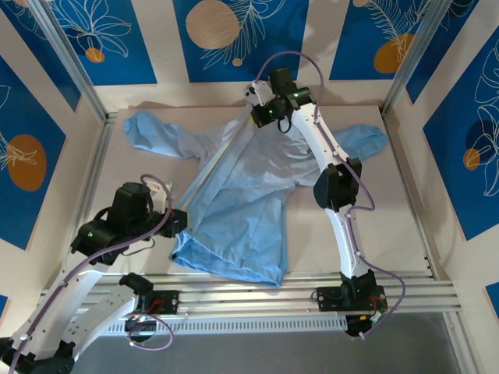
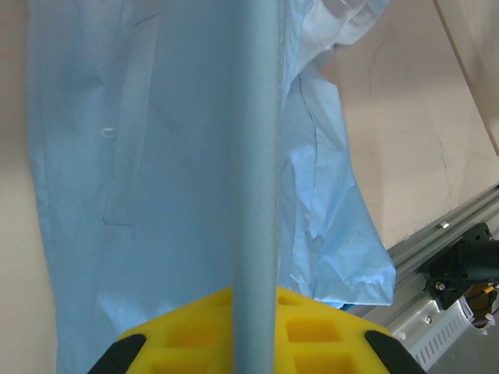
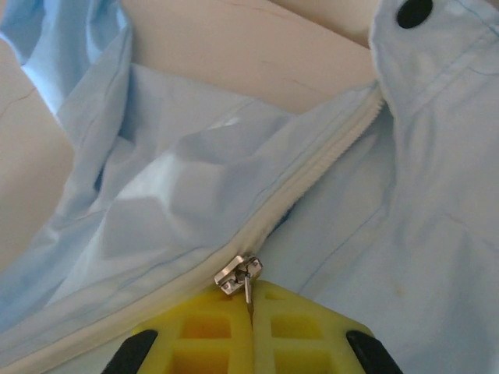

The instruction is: Zip up the jacket

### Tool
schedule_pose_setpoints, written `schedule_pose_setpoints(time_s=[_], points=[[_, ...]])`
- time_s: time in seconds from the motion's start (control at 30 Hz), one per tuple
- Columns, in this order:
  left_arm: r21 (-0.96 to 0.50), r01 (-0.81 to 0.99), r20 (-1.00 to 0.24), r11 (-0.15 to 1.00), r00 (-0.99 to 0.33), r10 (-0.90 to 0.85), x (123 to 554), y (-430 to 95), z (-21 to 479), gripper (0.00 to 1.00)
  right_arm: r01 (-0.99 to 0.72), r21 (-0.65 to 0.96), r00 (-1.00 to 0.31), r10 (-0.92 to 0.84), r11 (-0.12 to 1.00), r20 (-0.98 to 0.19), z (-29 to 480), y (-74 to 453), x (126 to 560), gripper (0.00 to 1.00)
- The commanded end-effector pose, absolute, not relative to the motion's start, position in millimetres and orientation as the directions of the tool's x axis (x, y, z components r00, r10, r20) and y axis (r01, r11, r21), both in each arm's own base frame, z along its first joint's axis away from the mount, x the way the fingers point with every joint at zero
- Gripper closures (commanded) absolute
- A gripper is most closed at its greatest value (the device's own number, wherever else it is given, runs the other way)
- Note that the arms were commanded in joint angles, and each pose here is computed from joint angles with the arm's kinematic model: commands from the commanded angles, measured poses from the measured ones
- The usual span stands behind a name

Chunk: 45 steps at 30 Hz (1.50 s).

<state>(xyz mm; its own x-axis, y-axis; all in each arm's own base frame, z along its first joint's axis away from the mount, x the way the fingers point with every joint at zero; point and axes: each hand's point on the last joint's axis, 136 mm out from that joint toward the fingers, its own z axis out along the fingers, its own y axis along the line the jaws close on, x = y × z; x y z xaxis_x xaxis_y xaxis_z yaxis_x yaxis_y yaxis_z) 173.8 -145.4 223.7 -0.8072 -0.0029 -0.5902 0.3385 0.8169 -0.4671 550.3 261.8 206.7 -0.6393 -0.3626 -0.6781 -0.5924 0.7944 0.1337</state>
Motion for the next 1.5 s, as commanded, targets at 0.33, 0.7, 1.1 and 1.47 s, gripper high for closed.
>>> schedule_pose_setpoints(time_s=[0.33, 0.7, 1.1, 1.47], points=[[-0.478, 0.193, -0.446, 0.857, -0.894, -0.048, 147.7, -127.2, 179.5, 1.00, -0.425, 0.010, -0.549, -0.249, 0.905, -0.798, 246.0, 167.1, 618.7, 1.00], [-0.467, 0.070, -0.363, 0.881, -0.924, -0.119, 152.9, -122.7, 154.4, 1.00, -0.376, 0.038, -0.552, -0.191, 0.926, -0.812, 244.3, 136.5, 633.3, 1.00], [-0.412, -0.024, -0.318, 0.911, -0.933, -0.168, 166.3, -112.9, 137.6, 1.00, -0.337, 0.119, -0.544, -0.090, 0.934, -0.834, 248.7, 114.7, 648.0, 1.00], [-0.467, -0.072, -0.302, 0.881, -0.924, -0.235, 193.4, -108.9, 134.8, 1.00, -0.329, 0.142, -0.522, -0.054, 0.934, -0.851, 250.2, 103.0, 658.0, 1.00]])
